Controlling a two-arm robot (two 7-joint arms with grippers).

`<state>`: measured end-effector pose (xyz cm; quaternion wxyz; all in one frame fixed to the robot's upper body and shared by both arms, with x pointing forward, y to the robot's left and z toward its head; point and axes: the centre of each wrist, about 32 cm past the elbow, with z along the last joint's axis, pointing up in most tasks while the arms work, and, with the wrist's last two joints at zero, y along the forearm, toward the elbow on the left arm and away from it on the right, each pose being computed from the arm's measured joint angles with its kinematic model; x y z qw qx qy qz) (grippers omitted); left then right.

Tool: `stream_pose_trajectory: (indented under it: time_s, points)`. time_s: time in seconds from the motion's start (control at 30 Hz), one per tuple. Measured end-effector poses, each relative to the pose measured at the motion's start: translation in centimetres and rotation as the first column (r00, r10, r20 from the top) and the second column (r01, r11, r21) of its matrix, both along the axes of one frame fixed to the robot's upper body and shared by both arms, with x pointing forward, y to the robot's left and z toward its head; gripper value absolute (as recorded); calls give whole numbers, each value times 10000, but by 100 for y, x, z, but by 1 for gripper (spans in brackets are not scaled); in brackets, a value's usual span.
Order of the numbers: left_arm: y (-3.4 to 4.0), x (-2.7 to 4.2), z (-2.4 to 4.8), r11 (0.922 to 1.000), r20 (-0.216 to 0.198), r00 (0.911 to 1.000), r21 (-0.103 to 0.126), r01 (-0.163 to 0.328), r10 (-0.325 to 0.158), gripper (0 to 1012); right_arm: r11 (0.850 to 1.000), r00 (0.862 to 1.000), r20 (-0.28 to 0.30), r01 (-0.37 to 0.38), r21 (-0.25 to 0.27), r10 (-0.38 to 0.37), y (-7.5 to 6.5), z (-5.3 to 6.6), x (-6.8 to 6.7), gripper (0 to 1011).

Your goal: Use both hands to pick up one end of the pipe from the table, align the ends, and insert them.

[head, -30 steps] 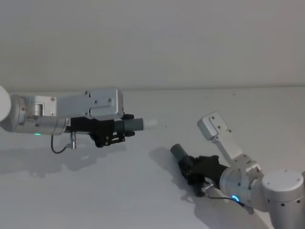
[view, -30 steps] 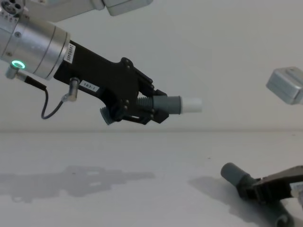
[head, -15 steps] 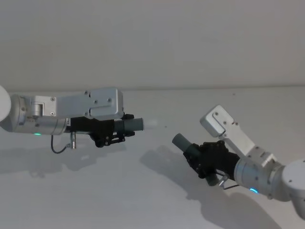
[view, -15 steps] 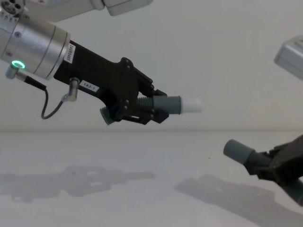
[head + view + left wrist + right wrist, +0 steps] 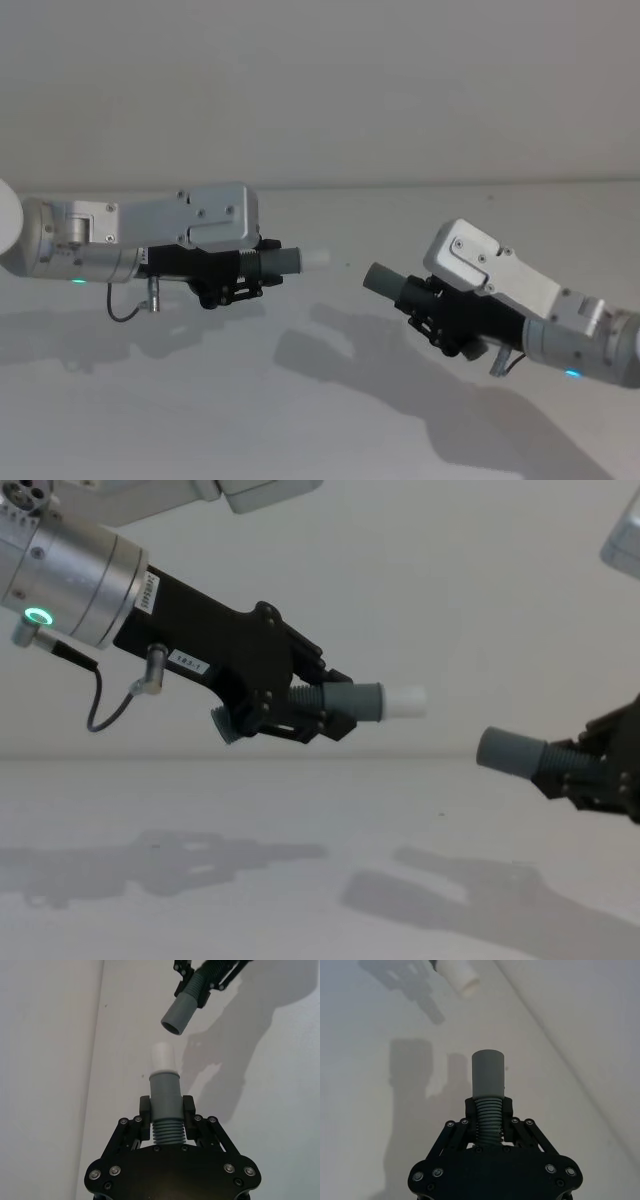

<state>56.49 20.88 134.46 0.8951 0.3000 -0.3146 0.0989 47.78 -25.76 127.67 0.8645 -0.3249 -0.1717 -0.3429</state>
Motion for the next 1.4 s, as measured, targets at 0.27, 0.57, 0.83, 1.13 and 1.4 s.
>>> stream_pose_trajectory:
  time_s: [0.27,0.57,0.83,1.13,1.4]
  points:
    - [0,0,0,10000,1,10000,1,-1,1,339,9829,9858,937,-1261,-1340,1393,-52,230,35,250]
    - [0,0,0,10000,1,10000,1,0,0,339,9310,9431,1599,-2414,-2739,2916,-44,461,99,250]
    - [0,0,0,10000,1,10000,1,1,-1,339,8573,8868,1827,-3286,-3964,4244,18,658,203,250]
    - [0,0,0,10000,0,10000,0,0,0,339,8030,8509,1772,-3693,-4677,4945,75,768,296,250]
    - [0,0,0,10000,0,10000,1,0,0,339,7866,8429,1712,-3768,-4891,5101,85,801,344,250]
